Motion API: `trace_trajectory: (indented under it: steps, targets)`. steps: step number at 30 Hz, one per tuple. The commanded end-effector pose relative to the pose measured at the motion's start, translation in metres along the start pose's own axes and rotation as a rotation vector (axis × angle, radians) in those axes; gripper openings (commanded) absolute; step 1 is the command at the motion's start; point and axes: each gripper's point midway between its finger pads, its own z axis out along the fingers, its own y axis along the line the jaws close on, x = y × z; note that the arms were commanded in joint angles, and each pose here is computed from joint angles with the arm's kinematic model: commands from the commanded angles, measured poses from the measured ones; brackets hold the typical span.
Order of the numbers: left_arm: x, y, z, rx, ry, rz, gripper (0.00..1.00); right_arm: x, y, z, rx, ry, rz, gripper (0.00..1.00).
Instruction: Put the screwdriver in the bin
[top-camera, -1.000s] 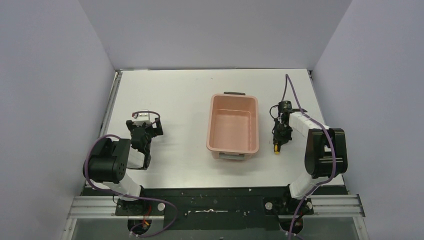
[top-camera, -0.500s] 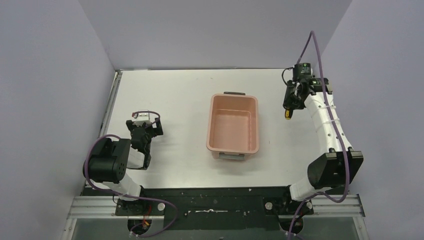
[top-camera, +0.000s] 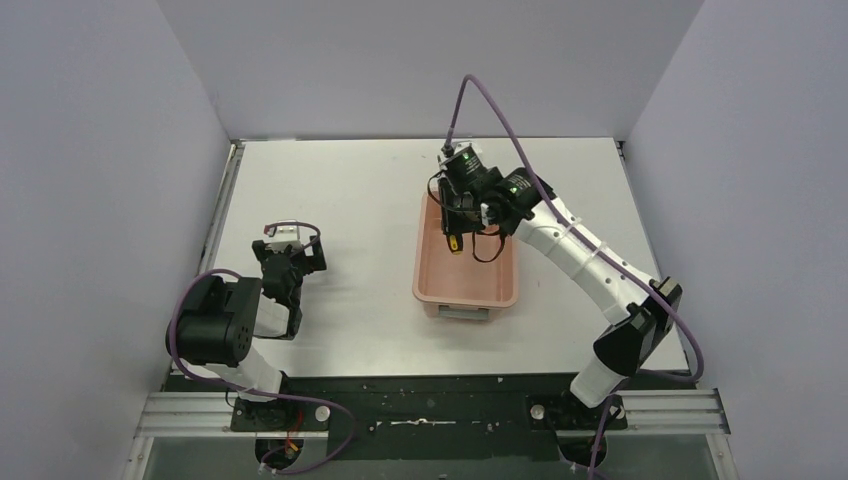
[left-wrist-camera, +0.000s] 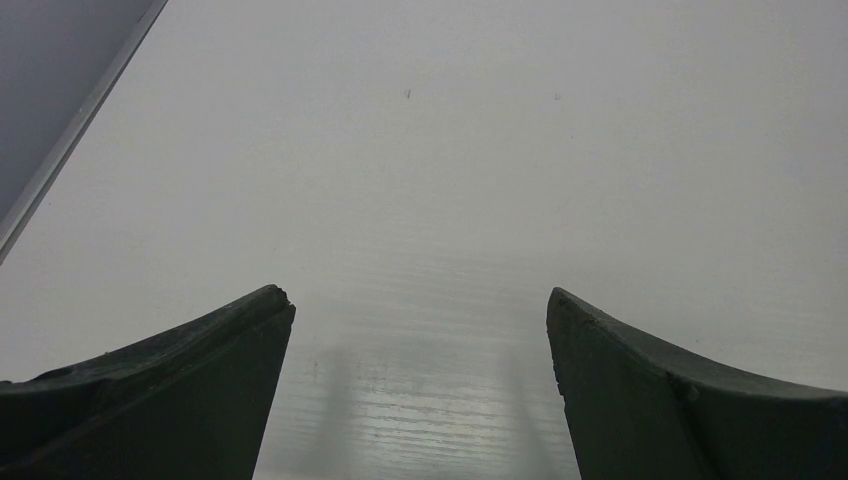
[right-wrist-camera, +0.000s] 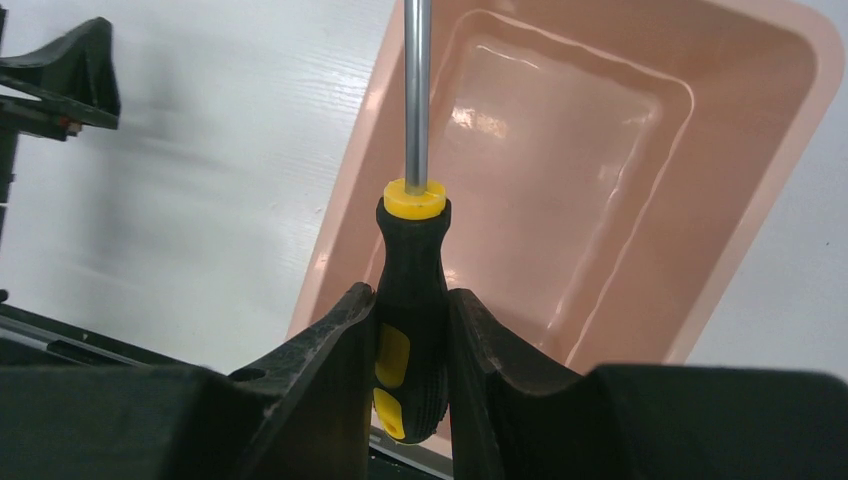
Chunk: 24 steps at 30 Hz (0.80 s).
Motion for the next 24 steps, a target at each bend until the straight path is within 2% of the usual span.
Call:
trace_trajectory:
  steps: [1,6,11,15,18,21,24]
  targets:
    - [-0.01,-0.002,0.001,0.014,-0.036,0.004,0.97,0.007,-0.015,0.018,0.066,-0.036,0.069,0.0]
    - [-0.01,-0.002,0.001,0.014,-0.035,0.003,0.97,0.067,-0.017,0.07,0.049,0.077,0.097,0.0]
    - [-0.011,-0.002,0.001,0.014,-0.036,0.003,0.97,0.124,-0.038,0.115,0.126,0.168,0.123,0.0]
    - [-0.011,-0.002,0.001,0.014,-0.037,0.002,0.97,0.153,-0.054,0.14,0.171,0.22,0.131,0.06]
    - [-0.01,-0.001,0.001,0.013,-0.036,0.004,0.97,0.168,-0.058,0.152,0.171,0.271,0.127,0.17]
    - [-0.01,-0.001,0.001,0.013,-0.036,0.003,0.98,0.165,-0.061,0.15,0.188,0.264,0.128,0.42]
    - [-0.01,-0.002,0.001,0.014,-0.035,0.003,0.97,0.144,-0.062,0.136,0.209,0.214,0.13,0.56]
